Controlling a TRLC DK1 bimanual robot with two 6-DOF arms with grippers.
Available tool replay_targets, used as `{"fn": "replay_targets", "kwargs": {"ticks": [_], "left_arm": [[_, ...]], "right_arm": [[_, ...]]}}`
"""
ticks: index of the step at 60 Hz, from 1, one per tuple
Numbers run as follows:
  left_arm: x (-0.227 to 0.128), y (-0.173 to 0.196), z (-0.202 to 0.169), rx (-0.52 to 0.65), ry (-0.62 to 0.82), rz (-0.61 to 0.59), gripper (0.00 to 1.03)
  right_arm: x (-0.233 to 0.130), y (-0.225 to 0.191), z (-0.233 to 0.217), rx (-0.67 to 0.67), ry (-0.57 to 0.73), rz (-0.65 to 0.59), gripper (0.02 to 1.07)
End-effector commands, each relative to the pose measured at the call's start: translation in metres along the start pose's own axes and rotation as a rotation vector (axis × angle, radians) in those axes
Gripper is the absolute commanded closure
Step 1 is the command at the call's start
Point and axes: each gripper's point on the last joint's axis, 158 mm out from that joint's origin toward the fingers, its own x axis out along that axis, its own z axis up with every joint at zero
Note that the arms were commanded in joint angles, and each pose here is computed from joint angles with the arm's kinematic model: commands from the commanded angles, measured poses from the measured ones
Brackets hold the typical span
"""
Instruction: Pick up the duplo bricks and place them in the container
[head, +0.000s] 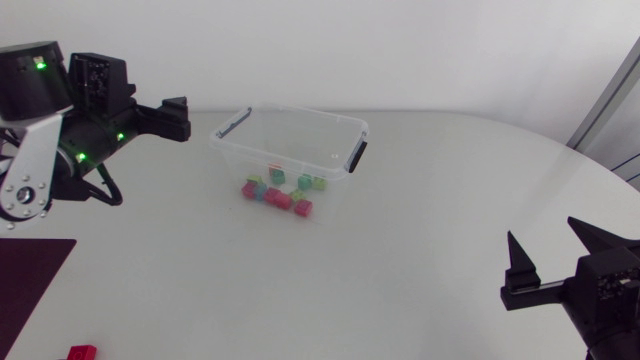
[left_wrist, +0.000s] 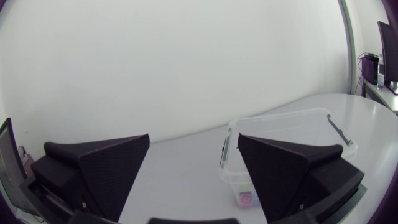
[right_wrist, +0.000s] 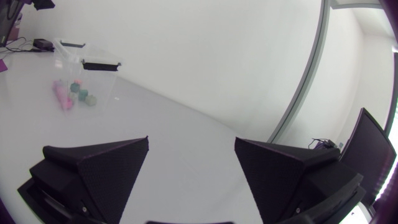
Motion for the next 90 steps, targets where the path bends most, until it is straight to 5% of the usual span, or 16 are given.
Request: {"fn": "replay_targets", "kwargs": {"ticks": [1, 36, 59, 90], "left_arm": [[-0.013, 0.003, -0.012, 0.018, 0.01, 0.008, 0.04], [-0.088, 0.029, -0.049, -0.002, -0.067, 0.131, 0.04], [-0.123, 0.008, -0.069, -0.054, -0.135, 0.075, 0.04], [-0.144, 0.012, -0.103, -0.161, -0.112, 0.057, 0.04]], "right_arm": [[0.002, 0.001, -0.001, 0.036, -0.017, -0.006, 0.07], [0.0, -0.015, 0.028, 0.122, -0.17, -0.081, 0.07], [0.003, 0.014, 0.015, 0.208, -0.122, 0.059, 0.07], [0.004, 0.009, 0.009, 0.309, -0.096, 0.05, 0.07]]}}
